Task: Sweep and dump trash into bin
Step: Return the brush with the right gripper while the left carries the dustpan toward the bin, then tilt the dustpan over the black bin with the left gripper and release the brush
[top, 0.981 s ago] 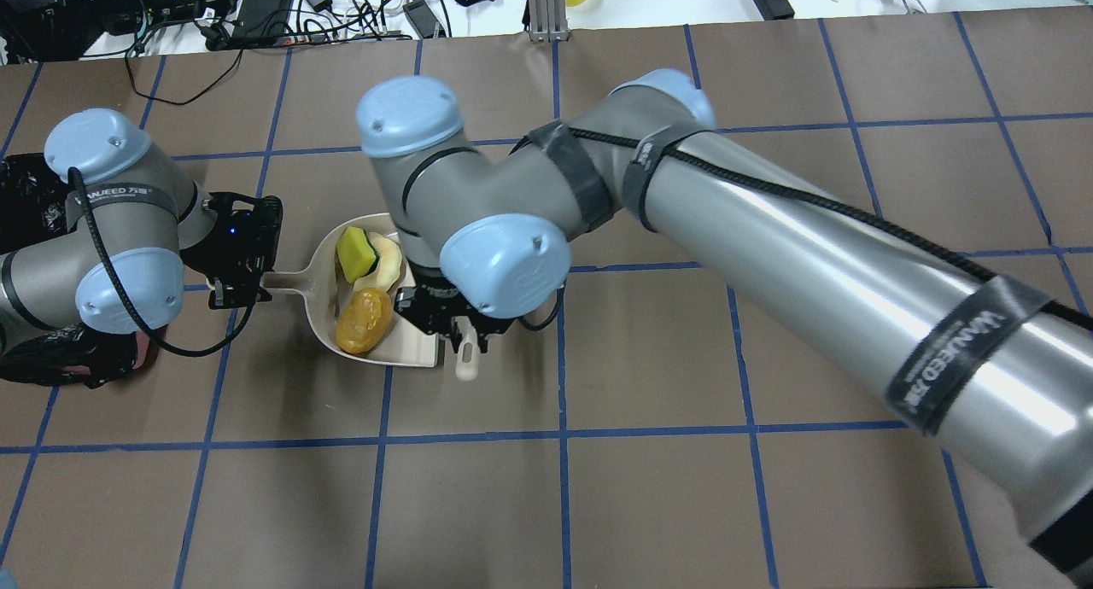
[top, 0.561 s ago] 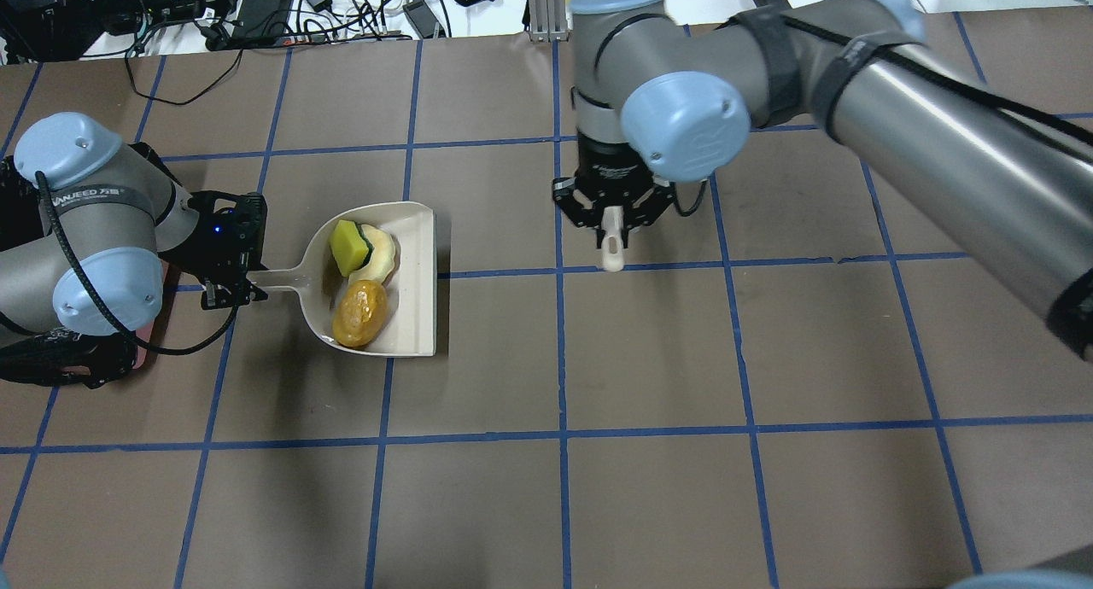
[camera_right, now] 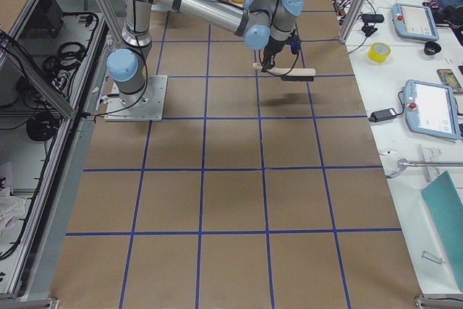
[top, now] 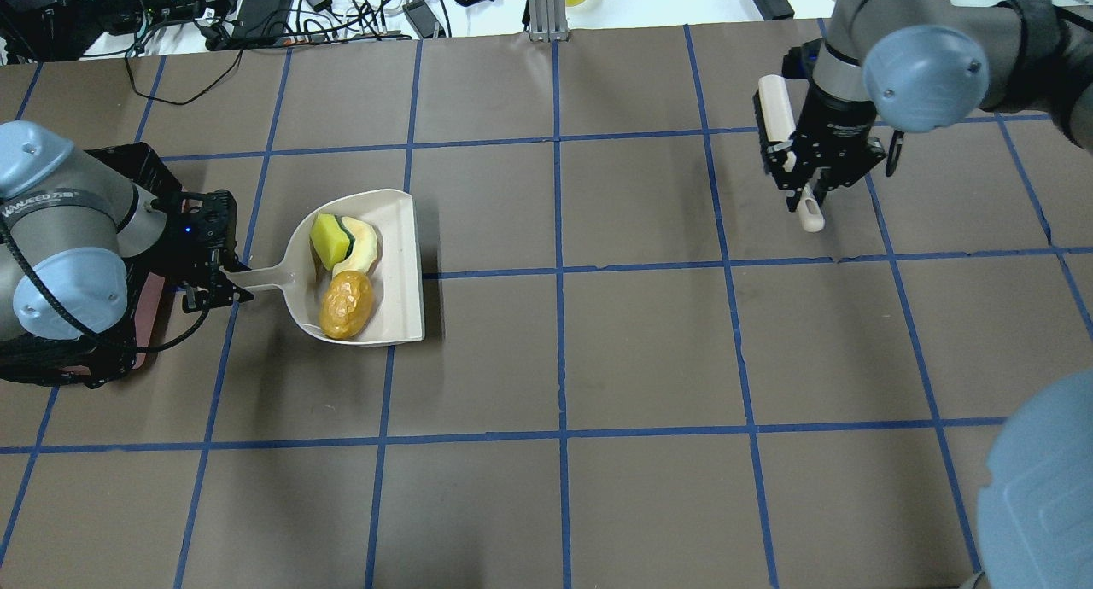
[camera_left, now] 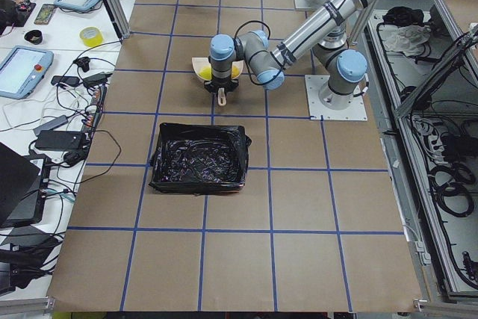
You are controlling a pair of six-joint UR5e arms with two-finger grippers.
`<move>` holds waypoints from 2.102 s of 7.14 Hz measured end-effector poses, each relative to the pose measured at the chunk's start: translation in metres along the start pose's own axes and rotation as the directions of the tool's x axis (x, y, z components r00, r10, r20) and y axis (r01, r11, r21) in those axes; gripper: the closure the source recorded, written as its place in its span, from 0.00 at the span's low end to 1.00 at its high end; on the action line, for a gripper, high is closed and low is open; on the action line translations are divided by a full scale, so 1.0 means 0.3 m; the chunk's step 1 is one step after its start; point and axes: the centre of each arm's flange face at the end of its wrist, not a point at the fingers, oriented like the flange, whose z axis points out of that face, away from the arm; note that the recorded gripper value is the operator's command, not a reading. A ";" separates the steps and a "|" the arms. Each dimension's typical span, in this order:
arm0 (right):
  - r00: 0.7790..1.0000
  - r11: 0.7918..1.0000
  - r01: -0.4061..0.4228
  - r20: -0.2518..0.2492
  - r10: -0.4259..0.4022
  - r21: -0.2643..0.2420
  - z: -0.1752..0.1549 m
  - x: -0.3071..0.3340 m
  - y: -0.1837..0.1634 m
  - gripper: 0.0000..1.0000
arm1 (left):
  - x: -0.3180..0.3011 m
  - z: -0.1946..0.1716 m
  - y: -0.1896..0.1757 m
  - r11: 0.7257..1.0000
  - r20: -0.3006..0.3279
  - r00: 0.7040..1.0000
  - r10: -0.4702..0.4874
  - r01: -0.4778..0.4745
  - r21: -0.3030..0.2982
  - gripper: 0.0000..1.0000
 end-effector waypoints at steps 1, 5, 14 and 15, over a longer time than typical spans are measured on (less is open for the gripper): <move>0.999 1.000 0.026 -0.027 -0.025 0.017 0.043 0.127 -0.001 1.00 | -0.008 -0.027 0.063 0.999 0.002 0.999 -0.033 0.033 0.031 1.00; 0.997 0.996 0.066 -0.050 -0.064 0.052 0.192 0.344 0.024 1.00 | -0.077 -0.314 0.391 0.985 -0.004 0.990 -0.138 0.138 0.104 1.00; 0.997 0.996 0.063 -0.039 -0.061 0.068 0.194 0.346 0.046 0.00 | -0.230 -0.813 1.017 0.845 -0.049 0.971 -0.235 0.179 -0.504 1.00; 0.997 0.993 0.063 -0.040 -0.059 0.101 0.125 0.343 0.054 0.00 | -0.245 -0.803 1.045 0.808 -0.063 0.967 -0.247 0.170 -0.564 1.00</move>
